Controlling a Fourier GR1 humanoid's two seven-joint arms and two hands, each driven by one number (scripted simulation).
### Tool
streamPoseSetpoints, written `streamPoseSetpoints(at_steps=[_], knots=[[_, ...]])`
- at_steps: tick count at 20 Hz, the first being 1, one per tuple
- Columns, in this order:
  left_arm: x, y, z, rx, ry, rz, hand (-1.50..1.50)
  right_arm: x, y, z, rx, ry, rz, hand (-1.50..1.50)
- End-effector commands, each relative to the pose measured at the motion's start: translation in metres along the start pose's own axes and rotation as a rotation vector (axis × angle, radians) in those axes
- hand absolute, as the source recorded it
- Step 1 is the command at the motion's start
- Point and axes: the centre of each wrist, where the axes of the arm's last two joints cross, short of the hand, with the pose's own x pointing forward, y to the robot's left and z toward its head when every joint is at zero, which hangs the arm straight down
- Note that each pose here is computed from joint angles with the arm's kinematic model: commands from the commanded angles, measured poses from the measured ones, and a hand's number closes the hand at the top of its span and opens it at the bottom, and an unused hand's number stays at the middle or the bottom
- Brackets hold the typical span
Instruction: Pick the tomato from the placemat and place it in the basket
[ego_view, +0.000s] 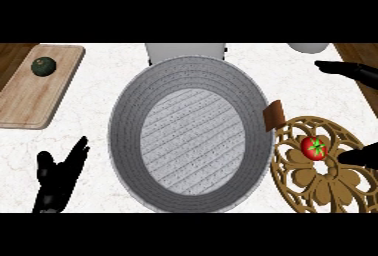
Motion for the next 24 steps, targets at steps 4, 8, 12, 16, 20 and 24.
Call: streamPoseSetpoints(at_steps=[4,8,12,16,20,24], knots=[[-0.018,-0.001,0.007,-0.019,0.106,-0.011,0.00,0.035,-0.106,0.032,0.131,0.120,0.251,-1.50],[-0.015,-0.010,0.006,-0.012,0.086,-0.013,0.00,0.050,-0.120,0.031,0.353,0.213,0.300,-1.50],[-0.019,-0.017,0.002,-0.040,0.079,-0.003,0.00,0.046,-0.149,0.045,0.440,0.267,0.312,-1.50],[-0.019,-0.024,0.014,-0.032,0.087,0.006,0.00,0.036,-0.133,0.044,0.492,0.281,0.352,-1.50],[-0.025,-0.010,0.010,-0.033,0.086,0.008,0.00,0.022,-0.138,0.054,0.488,0.270,0.329,-1.50],[-0.004,-0.011,0.003,-0.028,0.084,-0.017,0.00,0.004,-0.098,0.039,0.485,0.254,0.300,-1.50]])
